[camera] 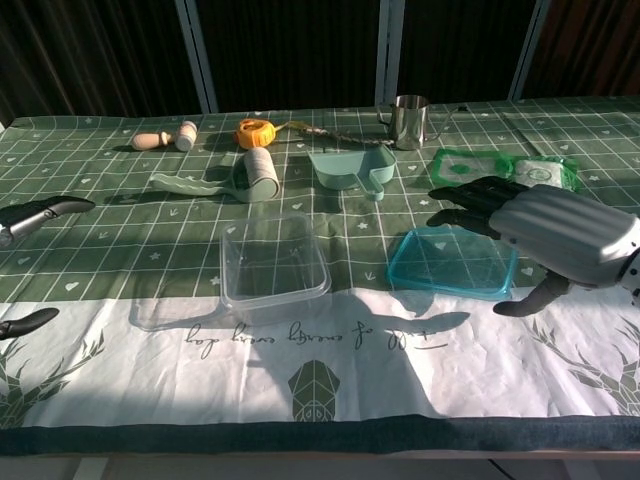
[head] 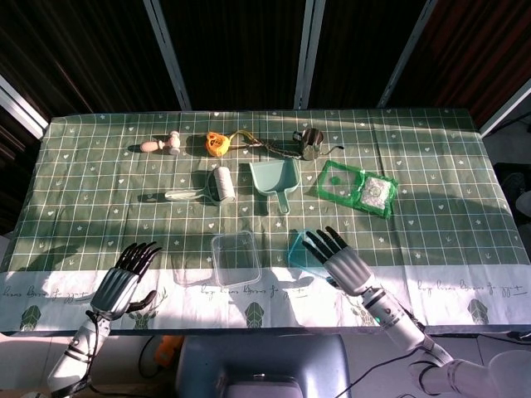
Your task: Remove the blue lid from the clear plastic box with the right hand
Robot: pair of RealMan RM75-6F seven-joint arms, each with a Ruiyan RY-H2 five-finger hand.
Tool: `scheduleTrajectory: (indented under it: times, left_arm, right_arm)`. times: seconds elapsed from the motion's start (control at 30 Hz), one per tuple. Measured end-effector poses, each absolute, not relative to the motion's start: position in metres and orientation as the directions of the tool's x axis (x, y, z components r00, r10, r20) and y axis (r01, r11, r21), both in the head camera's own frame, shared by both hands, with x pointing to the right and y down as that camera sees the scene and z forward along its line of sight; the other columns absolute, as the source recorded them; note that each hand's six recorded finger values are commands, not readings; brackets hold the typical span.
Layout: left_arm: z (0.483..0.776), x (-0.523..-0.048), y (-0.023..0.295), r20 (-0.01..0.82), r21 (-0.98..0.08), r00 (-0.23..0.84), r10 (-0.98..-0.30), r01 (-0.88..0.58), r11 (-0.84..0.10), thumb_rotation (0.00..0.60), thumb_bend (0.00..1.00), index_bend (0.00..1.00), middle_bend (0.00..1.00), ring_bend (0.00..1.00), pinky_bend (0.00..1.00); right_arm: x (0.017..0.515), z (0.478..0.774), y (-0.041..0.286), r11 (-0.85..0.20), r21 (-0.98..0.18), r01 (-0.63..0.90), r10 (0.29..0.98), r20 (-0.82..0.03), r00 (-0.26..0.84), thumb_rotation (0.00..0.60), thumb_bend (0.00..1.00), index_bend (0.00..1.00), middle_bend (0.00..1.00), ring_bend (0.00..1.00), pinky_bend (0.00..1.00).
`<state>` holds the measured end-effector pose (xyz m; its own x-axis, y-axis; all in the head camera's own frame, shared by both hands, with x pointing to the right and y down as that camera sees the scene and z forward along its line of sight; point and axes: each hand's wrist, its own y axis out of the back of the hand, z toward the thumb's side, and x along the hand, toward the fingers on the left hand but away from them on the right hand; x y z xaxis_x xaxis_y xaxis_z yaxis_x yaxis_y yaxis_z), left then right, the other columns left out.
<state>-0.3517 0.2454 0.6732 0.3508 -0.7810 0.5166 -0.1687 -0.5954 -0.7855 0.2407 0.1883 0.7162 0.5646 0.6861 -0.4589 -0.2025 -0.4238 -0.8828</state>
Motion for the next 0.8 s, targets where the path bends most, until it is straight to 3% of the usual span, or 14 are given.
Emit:
scheduleTrajectory:
  times: [0.27, 0.4, 0.63, 0.8]
  left_arm:
    - [0.635, -0.406, 0.264, 0.55, -0.795, 0.211, -0.808, -0.162, -0.584, 0.6, 0.29, 0.0, 0.0, 0.0, 0.0]
    - [0.616, -0.414, 0.267, 0.529, -0.825, 0.173, -0.831, -0.125, -0.552, 0.6, 0.3, 0.0, 0.0, 0.0, 0.0]
    - [0.591, -0.426, 0.277, 0.514, -0.853, 0.114, -0.85, -0.032, -0.52, 0.6, 0.31, 0.0, 0.0, 0.0, 0.0]
    - [0.587, -0.428, 0.277, 0.495, -0.866, 0.097, -0.863, -0.023, -0.499, 0.6, 0.31, 0.0, 0.0, 0.0, 0.0]
  right_arm:
    - [0.29, 0.676, 0.218, -0.491, -0.834, -0.251, 0.672, -0.546, 0.499, 0.6, 0.16, 0.0, 0.0, 0.0, 0.0]
    - [0.32, 0.643, 0.221, -0.478, -0.847, -0.233, 0.736, -0.531, 0.419, 0.6, 0.16, 0.0, 0.0, 0.0, 0.0]
    - [0.383, 0.581, 0.243, -0.416, -0.897, -0.151, 0.885, -0.437, 0.161, 0.6, 0.16, 0.0, 0.0, 0.0, 0.0]
    - [0.41, 0.568, 0.247, -0.421, -0.898, -0.129, 0.896, -0.434, 0.093, 0.6, 0.16, 0.0, 0.0, 0.0, 0.0]
